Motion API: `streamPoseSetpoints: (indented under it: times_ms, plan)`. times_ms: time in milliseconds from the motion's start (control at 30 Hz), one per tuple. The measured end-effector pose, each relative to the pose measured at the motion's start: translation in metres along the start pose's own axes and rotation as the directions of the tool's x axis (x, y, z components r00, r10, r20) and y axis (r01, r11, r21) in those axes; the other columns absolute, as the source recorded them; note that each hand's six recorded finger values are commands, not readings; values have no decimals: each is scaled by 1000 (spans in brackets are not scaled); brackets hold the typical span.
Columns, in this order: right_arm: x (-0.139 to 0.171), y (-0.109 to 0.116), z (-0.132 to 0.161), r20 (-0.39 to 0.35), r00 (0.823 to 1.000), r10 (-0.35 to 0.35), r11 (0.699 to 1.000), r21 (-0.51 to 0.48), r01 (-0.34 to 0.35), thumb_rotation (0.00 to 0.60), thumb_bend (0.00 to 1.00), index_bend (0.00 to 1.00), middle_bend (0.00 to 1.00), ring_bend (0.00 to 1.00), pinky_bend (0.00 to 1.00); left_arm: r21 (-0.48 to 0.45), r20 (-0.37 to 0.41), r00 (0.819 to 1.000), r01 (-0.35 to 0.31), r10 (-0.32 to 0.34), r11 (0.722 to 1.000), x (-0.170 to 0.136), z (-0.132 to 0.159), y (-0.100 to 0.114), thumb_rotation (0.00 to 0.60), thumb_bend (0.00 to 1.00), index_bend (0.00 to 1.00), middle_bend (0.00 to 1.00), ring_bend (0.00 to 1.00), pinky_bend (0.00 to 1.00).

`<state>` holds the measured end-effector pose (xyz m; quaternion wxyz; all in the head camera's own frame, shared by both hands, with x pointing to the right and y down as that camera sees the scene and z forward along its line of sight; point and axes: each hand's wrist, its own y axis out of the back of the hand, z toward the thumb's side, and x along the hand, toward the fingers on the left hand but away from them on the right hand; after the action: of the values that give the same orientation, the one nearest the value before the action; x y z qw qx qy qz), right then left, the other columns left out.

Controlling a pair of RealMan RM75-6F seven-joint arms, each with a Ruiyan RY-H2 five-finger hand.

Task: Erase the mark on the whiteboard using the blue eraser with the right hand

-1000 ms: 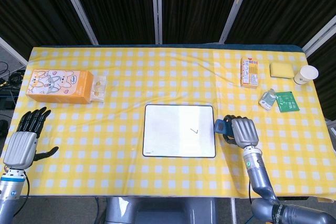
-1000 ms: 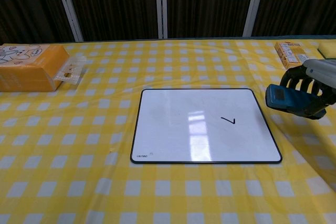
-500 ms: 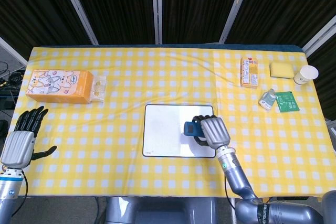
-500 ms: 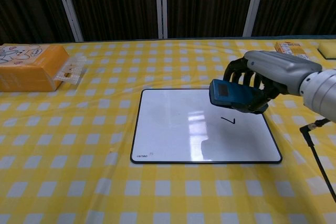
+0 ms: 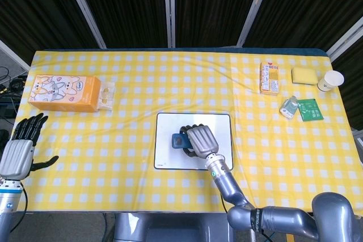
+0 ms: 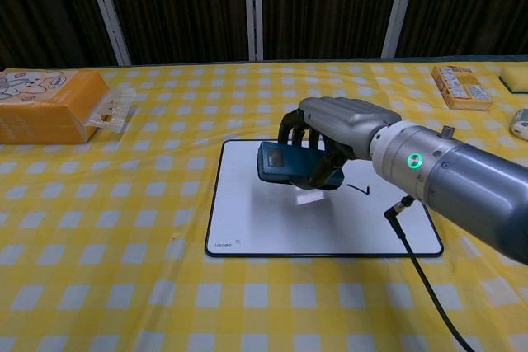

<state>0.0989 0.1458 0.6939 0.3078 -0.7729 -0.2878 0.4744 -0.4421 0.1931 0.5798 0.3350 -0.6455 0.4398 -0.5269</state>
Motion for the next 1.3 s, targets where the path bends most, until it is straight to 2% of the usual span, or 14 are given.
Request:
streamPoseSetpoints:
  times_ms: [300,833,1067,1300]
  plan:
    - [-8,-21,-13,37,999,36,999,-32,-35,600,366,855,751,750,779,6,-1,1000,7,-7,1000,0,0,-2,600,8,0,0,0,0]
    - [-9,-33,-42,83,996,37,998,-48,-33,600,366,859,753,752,780,11,-7,1000,0,0,1000,1,0,-1,600,9,0,0,0,0]
    - [-6,-24,-71,144,989,15,999,-35,-10,600,366,860,755,753,779,13,-7,1000,2,-2,1000,1,-1,-2,600,8,0,0,0,0]
    - [4,-15,-105,224,975,6,999,-37,2,600,366,861,755,755,780,10,-9,1000,-1,1,1000,1,-1,0,600,9,0,0,0,0]
